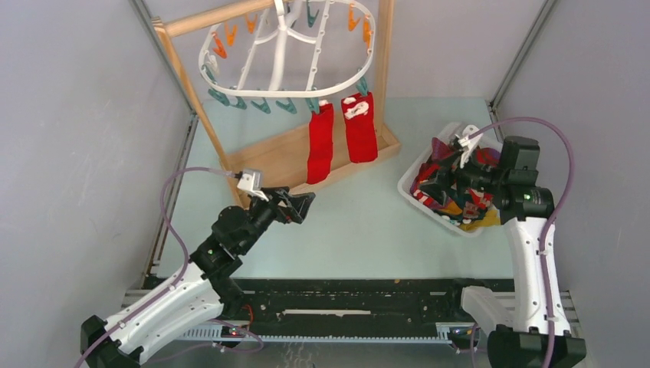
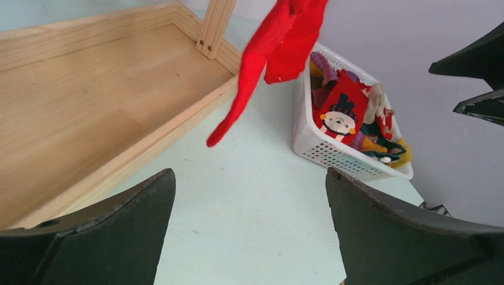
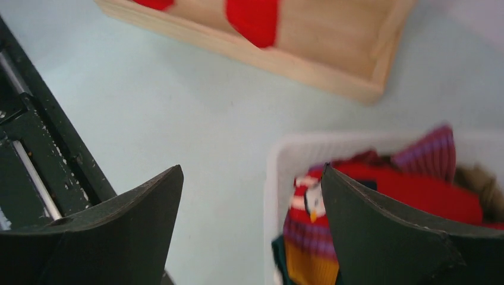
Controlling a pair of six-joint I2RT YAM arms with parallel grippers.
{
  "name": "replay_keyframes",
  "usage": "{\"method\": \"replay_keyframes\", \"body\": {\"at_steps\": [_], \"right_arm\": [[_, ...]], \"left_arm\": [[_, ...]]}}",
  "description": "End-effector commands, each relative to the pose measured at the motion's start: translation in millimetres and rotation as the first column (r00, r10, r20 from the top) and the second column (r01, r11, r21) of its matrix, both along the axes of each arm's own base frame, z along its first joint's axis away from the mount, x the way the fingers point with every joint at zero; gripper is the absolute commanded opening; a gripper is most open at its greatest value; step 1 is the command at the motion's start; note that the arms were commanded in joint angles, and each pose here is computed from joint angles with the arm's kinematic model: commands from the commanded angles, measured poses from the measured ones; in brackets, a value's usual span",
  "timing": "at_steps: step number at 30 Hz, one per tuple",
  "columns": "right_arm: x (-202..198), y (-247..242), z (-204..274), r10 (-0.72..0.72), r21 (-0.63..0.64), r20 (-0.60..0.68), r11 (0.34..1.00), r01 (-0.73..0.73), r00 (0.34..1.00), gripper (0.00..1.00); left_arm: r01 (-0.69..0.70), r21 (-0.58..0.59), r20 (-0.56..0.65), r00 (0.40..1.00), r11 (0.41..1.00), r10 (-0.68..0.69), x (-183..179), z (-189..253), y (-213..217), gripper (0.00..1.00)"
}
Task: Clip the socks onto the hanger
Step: Pick up the sock from the bin.
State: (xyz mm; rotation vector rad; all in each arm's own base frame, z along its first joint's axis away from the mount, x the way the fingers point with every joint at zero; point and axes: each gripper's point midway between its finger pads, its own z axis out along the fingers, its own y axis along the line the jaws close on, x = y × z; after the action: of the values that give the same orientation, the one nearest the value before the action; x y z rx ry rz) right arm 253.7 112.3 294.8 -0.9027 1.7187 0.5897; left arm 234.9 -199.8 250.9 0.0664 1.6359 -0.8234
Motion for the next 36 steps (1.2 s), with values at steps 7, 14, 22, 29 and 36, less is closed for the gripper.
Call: {"method": "replay_keyframes", "body": {"at_steps": [7,14,22,29,36], "right_arm": [[-21.4,-58.6,-50.3,-0.257,-0.053,-0.269,0.966,0.253,0.928,0.93],[-15.4,-76.6,-62.9,-0.371,-0.047,-0.301,0.926,0.375,0.878,0.91],[-16.4,-80.2,-86.5,-0.432,0.018,-0.409,0.877,0.48,0.804,0.85],[-9.9,-79.8,-85.2,-0.414,0.053,-0.408,0.879,0.474,0.814,0.85],[-4.1,-76.3,-66.2,-0.364,0.141,-0.364,0.889,0.437,0.858,0.85]], "left_arm": [[0.028,-0.009,0.144,0.989,1.0,-0.026,-14.9,-4.9,12.2,1.0],[0.041,0.088,0.175,0.983,0.995,-0.056,-18.3,-17.9,13.9,1.0],[0.049,0.095,0.281,0.957,0.994,-0.074,-22.8,-18.6,15.1,1.0],[0.027,0.001,0.242,0.97,1.0,-0.027,-21.0,-15.9,18.7,1.0],[-0.019,0.067,0.364,0.931,0.998,-0.007,-26.1,-2.7,32.9,1.0]]}}
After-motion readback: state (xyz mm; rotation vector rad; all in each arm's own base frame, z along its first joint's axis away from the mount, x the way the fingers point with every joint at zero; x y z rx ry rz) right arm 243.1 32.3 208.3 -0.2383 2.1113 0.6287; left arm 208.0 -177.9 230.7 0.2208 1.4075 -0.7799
